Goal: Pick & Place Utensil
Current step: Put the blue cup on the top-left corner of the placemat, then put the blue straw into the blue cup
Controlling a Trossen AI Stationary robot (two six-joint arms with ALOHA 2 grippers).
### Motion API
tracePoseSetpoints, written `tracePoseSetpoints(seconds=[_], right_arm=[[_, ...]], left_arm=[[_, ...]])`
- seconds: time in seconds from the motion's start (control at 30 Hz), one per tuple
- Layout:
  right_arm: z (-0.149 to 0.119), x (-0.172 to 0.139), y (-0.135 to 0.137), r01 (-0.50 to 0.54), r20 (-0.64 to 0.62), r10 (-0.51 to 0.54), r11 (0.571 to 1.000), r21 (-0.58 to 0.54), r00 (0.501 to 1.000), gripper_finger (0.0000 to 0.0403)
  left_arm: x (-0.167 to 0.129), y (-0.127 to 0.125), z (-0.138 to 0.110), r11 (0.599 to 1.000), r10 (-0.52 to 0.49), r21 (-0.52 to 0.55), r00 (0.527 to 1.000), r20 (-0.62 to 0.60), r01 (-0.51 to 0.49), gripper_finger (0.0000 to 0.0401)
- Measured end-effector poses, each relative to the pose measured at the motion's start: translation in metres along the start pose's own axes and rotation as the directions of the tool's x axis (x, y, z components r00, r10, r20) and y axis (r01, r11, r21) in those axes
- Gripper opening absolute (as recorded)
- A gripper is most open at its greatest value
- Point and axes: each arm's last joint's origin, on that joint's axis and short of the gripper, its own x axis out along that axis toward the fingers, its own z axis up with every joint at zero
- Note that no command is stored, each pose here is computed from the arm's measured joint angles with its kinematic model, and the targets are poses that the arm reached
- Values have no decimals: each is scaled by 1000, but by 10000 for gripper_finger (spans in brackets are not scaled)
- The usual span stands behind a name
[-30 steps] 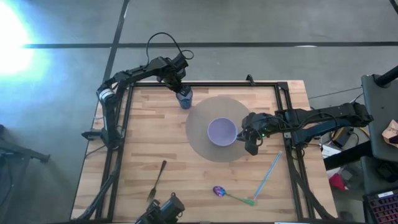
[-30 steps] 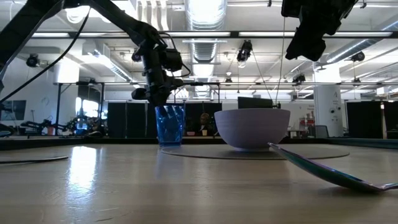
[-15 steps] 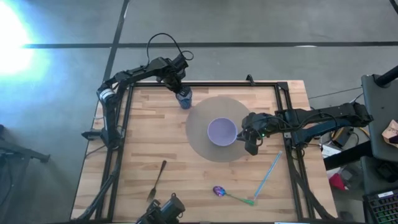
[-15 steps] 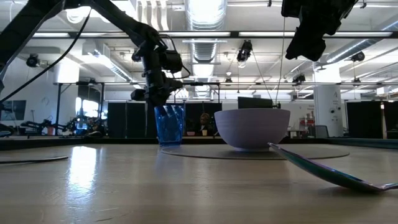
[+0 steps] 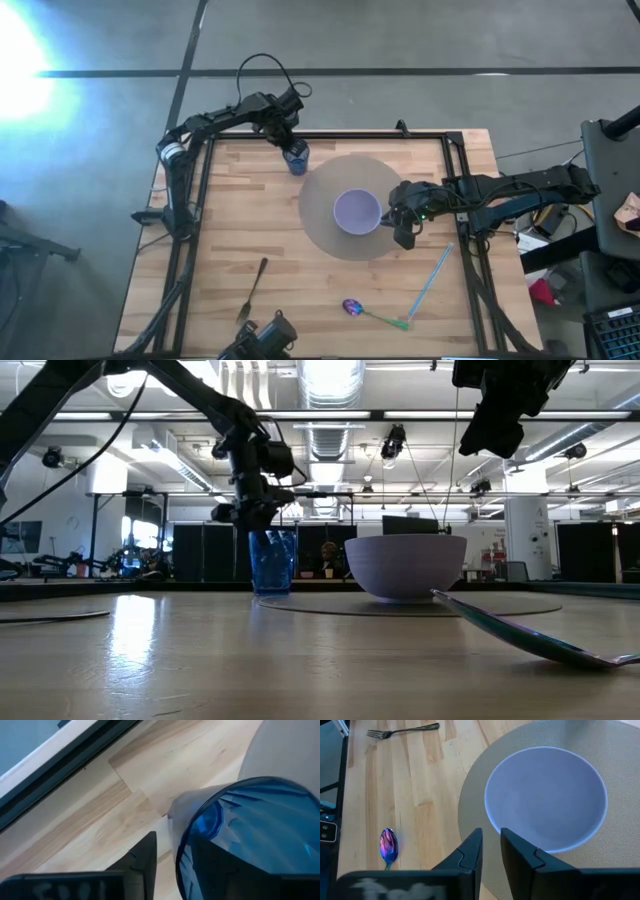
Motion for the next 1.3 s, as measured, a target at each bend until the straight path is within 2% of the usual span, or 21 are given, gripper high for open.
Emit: tracePoseSetpoints(seconds=[0.27,0.87,1.3], right_arm=[[0,0,0,0,0,0,1000,0,1000,61],[0,0,0,-3,-2,3,1000,23,1000,73],[-9,-1,18,-61,-30,61,998,9,998,62]], left_arm=[[-13,-2,6,1000,-17,9,999,41,17,130],[-64,-8,12,999,-35,11,999,33,35,131],[-100,-17,7,997,-34,69,999,2,34,131]])
